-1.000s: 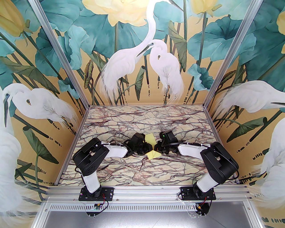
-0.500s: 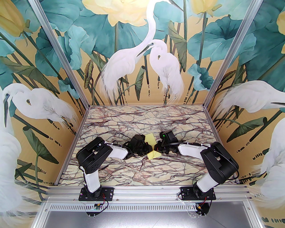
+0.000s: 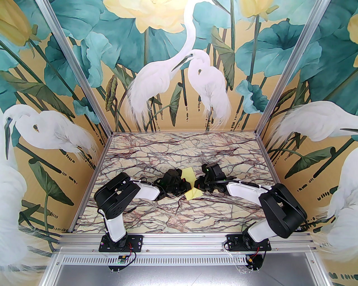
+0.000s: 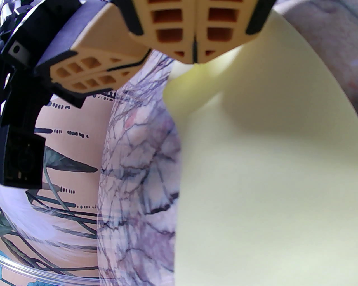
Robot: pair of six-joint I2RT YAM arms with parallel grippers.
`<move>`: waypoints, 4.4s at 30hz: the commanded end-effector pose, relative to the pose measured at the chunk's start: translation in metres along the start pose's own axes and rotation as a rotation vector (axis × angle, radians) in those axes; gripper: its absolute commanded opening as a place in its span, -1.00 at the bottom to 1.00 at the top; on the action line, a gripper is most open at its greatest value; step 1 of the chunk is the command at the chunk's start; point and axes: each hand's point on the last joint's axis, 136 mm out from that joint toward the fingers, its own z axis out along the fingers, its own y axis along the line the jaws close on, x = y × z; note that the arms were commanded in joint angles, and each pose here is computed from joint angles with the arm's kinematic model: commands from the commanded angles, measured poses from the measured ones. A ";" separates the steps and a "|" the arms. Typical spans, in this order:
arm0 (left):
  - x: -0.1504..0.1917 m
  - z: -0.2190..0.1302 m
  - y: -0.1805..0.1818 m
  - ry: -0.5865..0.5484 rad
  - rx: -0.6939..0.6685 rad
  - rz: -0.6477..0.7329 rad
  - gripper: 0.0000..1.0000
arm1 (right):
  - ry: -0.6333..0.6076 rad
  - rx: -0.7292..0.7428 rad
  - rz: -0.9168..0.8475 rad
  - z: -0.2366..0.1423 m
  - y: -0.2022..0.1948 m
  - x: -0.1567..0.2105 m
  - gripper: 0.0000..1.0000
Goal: Fold a paper plane with a square sheet of paper (fold left side to right side)
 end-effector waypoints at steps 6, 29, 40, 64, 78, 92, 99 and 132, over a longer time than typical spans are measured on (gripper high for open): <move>0.000 -0.004 -0.004 -0.010 -0.003 0.027 -1.00 | 0.044 0.051 0.014 0.010 -0.024 0.017 -1.00; 0.011 0.011 -0.004 0.056 0.031 0.031 -0.56 | 0.038 0.031 0.010 0.013 -0.017 0.012 -1.00; 0.004 0.004 -0.007 0.012 0.004 0.066 -1.00 | 0.024 0.021 0.004 0.005 -0.012 0.011 -1.00; -0.020 -0.016 0.006 -0.011 -0.080 0.136 -1.00 | 0.063 0.047 0.017 0.016 -0.028 0.022 -0.97; -0.031 -0.022 0.017 -0.024 -0.121 0.154 -1.00 | 0.081 0.059 0.023 0.021 -0.032 0.026 -0.99; -0.035 -0.026 0.024 -0.033 -0.165 0.173 -1.00 | 0.091 0.066 0.024 0.023 -0.035 0.030 -1.00; -0.037 -0.029 0.022 -0.038 -0.170 0.186 -1.00 | 0.097 0.078 0.031 0.025 -0.038 0.031 -1.00; -0.040 -0.023 0.042 -0.024 -0.246 0.192 -1.00 | 0.073 0.010 -0.022 0.017 -0.016 0.028 -1.00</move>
